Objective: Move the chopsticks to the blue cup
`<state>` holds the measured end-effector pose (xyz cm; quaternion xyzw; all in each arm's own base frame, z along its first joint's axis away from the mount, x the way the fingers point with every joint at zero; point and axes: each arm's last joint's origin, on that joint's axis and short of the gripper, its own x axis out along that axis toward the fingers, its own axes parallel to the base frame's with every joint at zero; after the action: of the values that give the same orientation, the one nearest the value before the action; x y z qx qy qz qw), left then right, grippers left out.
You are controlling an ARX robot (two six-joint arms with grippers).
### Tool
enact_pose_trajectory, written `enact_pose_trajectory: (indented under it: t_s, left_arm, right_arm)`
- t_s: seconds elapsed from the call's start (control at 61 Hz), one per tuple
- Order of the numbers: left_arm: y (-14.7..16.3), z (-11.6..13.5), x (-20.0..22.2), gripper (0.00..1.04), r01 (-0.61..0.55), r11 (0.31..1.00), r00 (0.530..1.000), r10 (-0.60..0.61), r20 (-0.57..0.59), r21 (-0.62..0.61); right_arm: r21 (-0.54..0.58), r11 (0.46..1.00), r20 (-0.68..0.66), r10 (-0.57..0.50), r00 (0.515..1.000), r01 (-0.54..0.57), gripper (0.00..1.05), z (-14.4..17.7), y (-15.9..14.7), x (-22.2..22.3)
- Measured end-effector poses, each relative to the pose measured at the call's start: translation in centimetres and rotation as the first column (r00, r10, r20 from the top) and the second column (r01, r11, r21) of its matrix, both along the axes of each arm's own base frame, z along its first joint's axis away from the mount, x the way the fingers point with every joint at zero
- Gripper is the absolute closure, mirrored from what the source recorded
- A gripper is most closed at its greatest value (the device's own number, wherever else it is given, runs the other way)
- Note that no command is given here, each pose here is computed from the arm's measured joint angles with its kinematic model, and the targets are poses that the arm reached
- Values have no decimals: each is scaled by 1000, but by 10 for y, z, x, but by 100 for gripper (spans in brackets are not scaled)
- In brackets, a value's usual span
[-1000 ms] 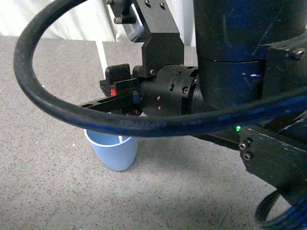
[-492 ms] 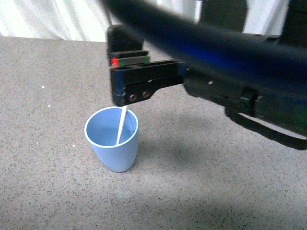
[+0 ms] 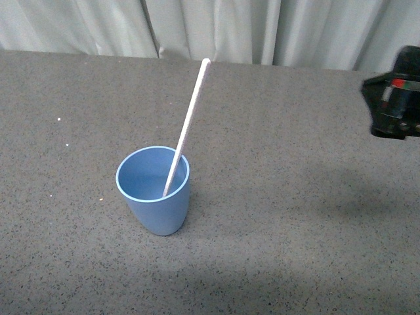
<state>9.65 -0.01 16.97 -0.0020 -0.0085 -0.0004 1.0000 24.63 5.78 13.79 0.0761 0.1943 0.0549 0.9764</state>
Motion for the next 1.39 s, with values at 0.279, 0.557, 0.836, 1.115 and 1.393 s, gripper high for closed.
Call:
enact_pose_trajectory:
  t_s: [0.279,0.557,0.836,1.115,1.393]
  left_arm:
    - [0,0,0,7,0,1000,1000,0,0,0]
    - [0,0,0,7,0,1000,1000,0,-1,0]
    - [0,0,0,7,0,1000,1000,0,-1,0]
    - [0,0,0,7,0,1000,1000,0,-1,0]
    - [0,0,0,7,0,1000,1000,0,-1,0]
  right_arm:
    - [-66,986,211,-135,968,152,23,3,-56,-33]
    - [-121,984,369,-80,926,134,82,23,-57,-72]
    - [-127,983,372,-79,925,135,104,24,-58,-95]
    - [-125,983,383,-79,921,136,104,27,-58,-112]
    - [-124,983,392,-78,917,137,104,30,-58,-123]
